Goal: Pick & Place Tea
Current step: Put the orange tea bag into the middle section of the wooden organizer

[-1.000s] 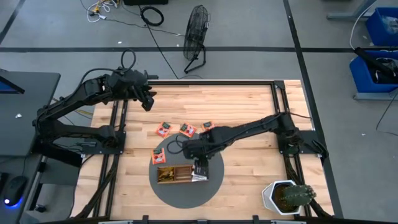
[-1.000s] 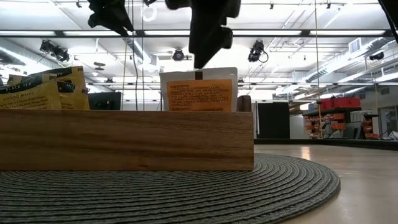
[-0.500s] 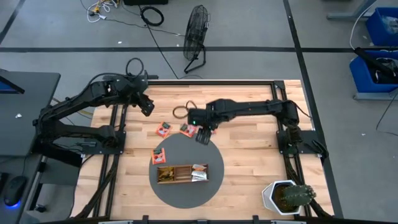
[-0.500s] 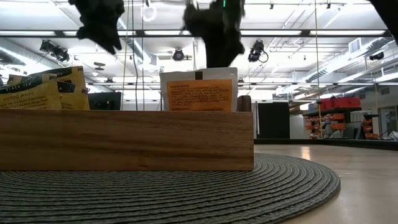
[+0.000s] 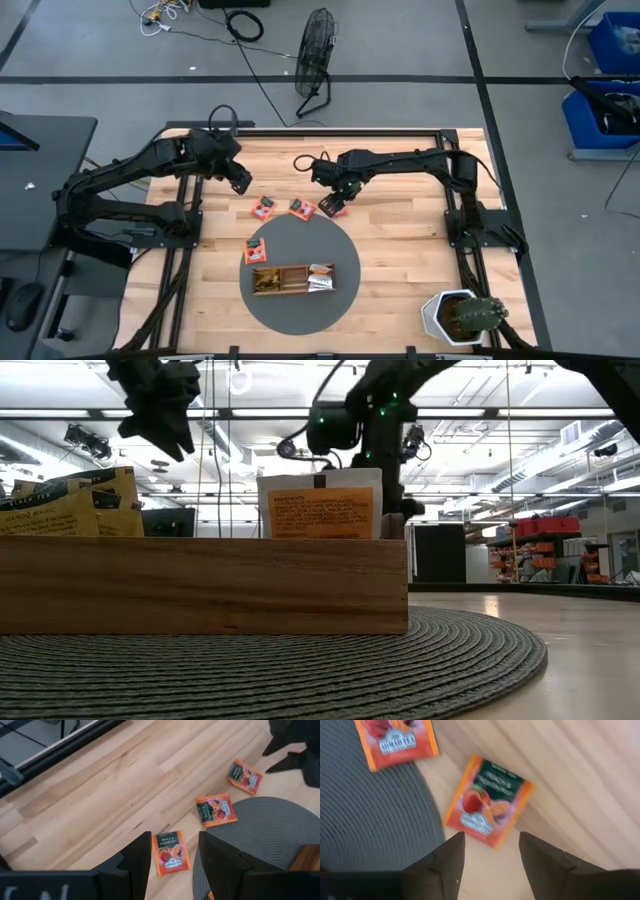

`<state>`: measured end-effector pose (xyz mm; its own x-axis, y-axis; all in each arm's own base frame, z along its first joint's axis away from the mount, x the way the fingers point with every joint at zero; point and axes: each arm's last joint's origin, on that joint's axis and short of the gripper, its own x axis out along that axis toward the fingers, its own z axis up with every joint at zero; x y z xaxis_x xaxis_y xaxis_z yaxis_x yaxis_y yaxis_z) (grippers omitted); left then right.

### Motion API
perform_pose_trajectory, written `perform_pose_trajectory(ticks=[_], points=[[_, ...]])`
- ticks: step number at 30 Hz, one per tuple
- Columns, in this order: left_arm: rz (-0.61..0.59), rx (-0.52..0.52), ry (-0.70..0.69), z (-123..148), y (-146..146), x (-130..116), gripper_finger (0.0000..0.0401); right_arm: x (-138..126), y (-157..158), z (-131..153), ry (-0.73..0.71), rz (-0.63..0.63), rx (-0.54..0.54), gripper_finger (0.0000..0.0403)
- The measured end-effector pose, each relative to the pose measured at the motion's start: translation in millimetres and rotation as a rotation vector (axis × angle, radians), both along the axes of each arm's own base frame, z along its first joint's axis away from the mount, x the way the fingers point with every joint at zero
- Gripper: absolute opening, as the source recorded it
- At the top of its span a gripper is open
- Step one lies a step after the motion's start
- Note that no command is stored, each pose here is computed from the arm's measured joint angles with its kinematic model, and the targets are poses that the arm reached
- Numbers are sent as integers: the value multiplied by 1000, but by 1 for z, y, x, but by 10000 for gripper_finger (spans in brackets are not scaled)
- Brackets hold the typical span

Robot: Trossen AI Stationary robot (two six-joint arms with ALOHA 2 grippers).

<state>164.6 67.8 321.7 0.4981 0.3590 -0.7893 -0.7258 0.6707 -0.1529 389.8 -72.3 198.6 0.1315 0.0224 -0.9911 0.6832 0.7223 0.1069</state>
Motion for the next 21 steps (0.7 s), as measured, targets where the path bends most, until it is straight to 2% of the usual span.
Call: perform_pose_trajectory(ticks=[8, 14, 18, 21], points=[[23, -3, -37, 2, 1, 2, 170, -12, -6, -33, 12, -52, 70, 221], [30, -2, -57, 3, 1, 3, 170, -17, -5, -55, -29, -74, 89, 232], [44, -4, -84, 4, 2, 5, 170, -22, -4, -63, -47, -102, 108, 212], [44, 2, -99, 5, 2, 6, 170, -26, -3, -70, -39, -102, 96, 171]])
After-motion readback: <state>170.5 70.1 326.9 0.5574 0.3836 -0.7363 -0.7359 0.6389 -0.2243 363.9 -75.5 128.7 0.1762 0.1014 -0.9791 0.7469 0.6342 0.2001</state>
